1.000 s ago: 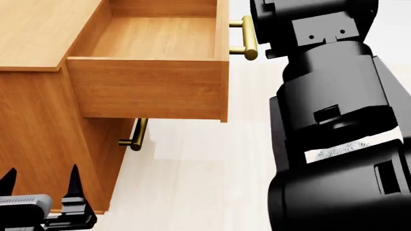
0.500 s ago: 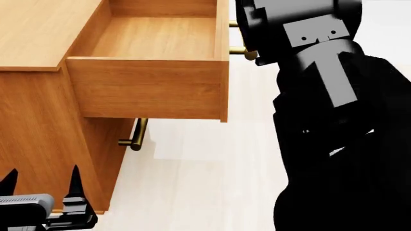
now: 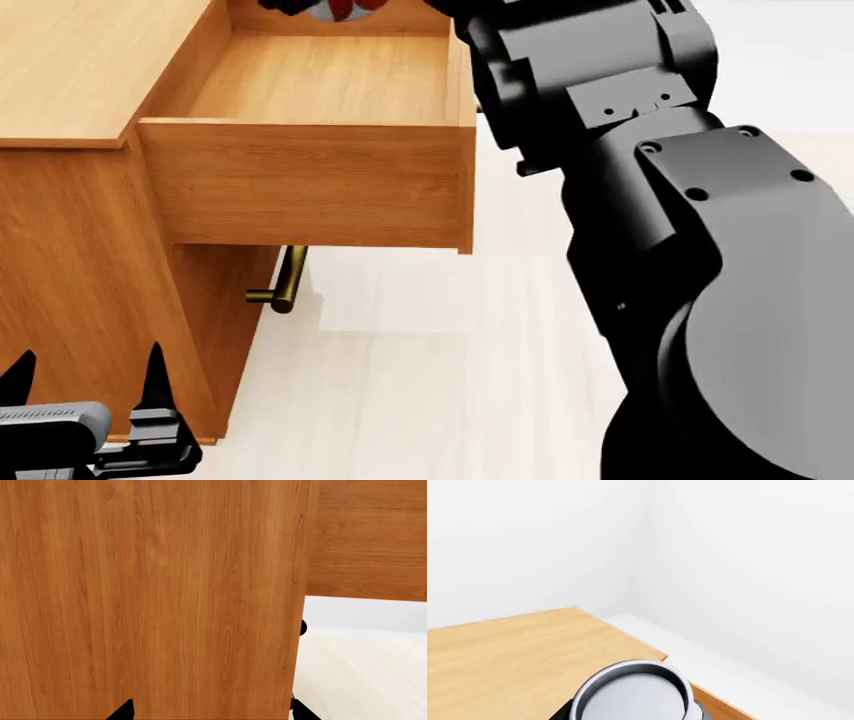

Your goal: Put the ketchup in the top drawer of the cabinet.

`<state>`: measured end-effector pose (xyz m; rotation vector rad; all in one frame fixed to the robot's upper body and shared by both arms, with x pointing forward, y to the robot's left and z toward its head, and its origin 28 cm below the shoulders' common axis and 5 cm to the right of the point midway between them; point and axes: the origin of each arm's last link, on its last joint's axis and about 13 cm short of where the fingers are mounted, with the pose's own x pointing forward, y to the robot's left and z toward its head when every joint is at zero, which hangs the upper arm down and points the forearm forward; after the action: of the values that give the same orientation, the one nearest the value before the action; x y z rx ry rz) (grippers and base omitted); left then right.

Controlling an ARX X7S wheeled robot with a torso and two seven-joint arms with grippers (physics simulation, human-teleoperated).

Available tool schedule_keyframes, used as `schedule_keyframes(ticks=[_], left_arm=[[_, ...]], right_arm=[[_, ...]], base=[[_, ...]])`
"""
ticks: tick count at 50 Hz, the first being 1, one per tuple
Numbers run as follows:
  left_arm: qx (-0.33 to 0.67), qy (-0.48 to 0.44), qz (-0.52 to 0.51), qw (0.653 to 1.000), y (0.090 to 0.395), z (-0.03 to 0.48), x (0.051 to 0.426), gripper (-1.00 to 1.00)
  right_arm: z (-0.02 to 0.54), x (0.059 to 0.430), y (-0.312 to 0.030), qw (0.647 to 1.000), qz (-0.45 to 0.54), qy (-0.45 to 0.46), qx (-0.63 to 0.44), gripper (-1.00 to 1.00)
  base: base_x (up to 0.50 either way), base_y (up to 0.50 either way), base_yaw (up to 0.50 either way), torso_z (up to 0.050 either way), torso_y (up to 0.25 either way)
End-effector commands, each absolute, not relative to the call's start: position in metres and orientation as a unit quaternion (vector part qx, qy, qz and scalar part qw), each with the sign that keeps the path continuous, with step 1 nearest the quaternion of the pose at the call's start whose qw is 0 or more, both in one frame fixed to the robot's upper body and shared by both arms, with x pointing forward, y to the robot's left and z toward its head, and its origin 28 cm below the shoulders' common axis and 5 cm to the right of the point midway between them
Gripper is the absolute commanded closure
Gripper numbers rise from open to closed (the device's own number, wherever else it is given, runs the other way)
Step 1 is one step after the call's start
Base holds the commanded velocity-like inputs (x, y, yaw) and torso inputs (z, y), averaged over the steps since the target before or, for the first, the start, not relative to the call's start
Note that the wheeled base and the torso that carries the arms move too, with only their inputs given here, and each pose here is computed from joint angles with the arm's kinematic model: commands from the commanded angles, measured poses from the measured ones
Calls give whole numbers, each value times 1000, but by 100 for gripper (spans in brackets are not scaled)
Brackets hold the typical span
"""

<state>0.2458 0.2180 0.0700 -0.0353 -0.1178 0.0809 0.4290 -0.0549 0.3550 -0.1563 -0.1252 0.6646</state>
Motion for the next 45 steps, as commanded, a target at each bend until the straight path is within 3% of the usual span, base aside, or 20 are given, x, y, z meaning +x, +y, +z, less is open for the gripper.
schedule_keyframes(ticks=[1,17,27,45], left_arm=[[-17,-59,41,997,218,69,246,-100],[-16,-57,43,997,218,68,247,-100],[-17,-56,44,997,218,67,246,-100],[-19,-55,44,997,219,65,247,-100]], right_arm=[[346,431,-56,941,324,-57,-84,100],[323,434,-56,937,342,-31,-62,100],[324,431,-54,931,364,-8,19,100],[302,433,-53,932,362,8,6,100]], base=[[0,0,0,0,0],[0,0,0,0,1],[0,0,0,0,0],[0,0,0,0,1]])
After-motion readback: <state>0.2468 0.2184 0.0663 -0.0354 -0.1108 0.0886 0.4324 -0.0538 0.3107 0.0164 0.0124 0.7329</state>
